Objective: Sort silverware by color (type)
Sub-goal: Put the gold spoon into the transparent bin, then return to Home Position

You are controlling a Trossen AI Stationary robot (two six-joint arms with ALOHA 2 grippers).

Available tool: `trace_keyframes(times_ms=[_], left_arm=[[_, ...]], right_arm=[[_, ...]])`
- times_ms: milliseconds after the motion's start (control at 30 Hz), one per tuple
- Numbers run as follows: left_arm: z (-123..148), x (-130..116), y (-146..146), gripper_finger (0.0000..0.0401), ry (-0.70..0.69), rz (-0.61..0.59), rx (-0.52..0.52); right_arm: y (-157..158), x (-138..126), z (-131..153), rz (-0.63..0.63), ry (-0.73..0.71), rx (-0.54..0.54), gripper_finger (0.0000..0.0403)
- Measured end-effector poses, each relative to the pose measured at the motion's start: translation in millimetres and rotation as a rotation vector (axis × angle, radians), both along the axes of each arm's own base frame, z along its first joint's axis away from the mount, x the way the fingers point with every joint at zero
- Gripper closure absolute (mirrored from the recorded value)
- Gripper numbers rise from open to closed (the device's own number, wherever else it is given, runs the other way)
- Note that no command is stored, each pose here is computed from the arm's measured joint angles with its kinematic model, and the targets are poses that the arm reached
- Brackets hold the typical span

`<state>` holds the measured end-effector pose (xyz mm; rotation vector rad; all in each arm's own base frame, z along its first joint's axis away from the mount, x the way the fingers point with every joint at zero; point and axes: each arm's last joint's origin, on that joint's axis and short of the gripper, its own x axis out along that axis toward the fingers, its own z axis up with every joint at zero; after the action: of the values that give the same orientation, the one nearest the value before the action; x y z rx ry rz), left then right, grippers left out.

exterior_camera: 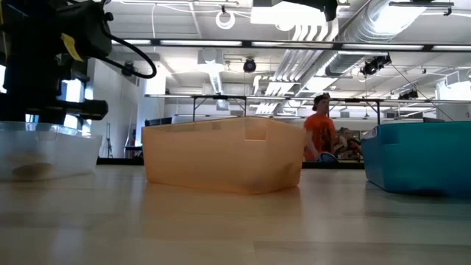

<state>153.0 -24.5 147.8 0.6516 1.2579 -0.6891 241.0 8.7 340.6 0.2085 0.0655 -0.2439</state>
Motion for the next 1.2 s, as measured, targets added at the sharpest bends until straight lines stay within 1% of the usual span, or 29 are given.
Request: trace_keyframes(times_ms=[133,233,567,733,867,1000,1100,1133,1200], left_arm=[[-0.2,0.7,0.0,0.0399,-0.006,0.025,-0.001],[-0.5,0.7,0.0,0.0385,-0.006,0.027,-0.001],[-1.1,2.2,0.0,0.0300,-0.015,0.077,-0.007],[11.5,9.1,-0.8,0.0264,-0.035,0.108,-0.014],[30.8,17.8,-1.8,0.0249,-0.060,0.156,-0.027],[57.0,22.7,-1.6,0.0245,-0.048,0.190,-0.013],[87.1,26.2,1.8,0.0245,-0.052,0.235,0.023],[100.3,28.2,3.5,0.0244,-0.073,0.264,0.023],[131.2,32.5,7.2,0.0244,-0.160,0.335,-0.006]], right_arm=[[0.0,0.0,0.0,0.000,0.000,0.000,0.0169],[0.0,0.0,0.0,0.000,0.000,0.000,0.0169],[0.0,0.0,0.0,0.000,0.000,0.000,0.0169],[-0.1,0.0,0.1,-0.001,0.000,0.000,0.0169],[0.0,0.0,0.0,-0.001,0.001,-0.001,0.0169],[0.0,0.0,0.1,0.000,0.002,-0.008,0.0169],[0.0,0.0,0.0,0.000,0.003,-0.009,0.0169],[0.0,0.0,0.1,0.001,0.003,-0.012,0.0169],[0.3,0.1,0.0,0.012,0.007,-0.028,0.0169]])
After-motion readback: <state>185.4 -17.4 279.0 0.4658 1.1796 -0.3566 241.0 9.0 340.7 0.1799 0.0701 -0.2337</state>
